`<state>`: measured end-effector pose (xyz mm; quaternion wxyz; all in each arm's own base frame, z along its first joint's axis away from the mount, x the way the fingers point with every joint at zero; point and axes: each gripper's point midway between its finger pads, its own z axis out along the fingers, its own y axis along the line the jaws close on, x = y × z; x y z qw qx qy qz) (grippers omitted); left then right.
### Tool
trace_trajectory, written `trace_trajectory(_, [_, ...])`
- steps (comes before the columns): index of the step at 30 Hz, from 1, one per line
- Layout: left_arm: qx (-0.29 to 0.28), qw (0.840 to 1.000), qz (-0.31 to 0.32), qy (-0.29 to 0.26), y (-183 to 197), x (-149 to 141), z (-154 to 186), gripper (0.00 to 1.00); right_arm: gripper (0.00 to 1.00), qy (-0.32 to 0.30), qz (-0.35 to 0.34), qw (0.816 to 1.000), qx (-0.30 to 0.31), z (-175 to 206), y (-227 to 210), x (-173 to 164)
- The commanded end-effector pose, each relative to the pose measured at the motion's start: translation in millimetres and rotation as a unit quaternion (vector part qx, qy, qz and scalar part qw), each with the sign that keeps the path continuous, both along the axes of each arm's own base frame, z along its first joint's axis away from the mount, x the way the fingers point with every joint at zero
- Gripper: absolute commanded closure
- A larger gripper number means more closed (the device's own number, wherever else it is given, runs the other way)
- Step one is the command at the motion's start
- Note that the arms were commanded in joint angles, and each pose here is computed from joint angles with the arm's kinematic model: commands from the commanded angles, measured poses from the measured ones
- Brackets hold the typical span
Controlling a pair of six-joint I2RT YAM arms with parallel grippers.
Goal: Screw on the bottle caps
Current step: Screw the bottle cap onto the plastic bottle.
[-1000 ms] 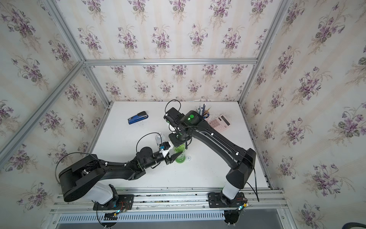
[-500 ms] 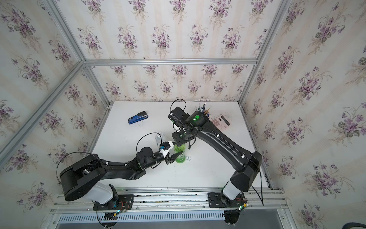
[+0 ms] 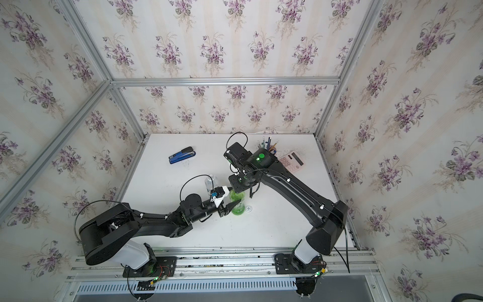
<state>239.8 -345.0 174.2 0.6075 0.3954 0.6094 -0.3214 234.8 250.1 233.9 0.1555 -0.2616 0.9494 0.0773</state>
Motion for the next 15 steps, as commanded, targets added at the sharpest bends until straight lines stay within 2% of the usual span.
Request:
trace_trajectory(1, [0.042,0.998,-0.001,0.045,2.8,-2.8,-30.7,0.36,0.64,-0.008,-0.014,1.000,-0.015,-1.2,-9.3,2.0])
trace_trajectory(15, [0.040,0.998,-0.008,0.041,2.4,-5.8,-28.6,0.36,0.72,-0.008,-0.020,1.000,0.018,0.0,0.5,12.9])
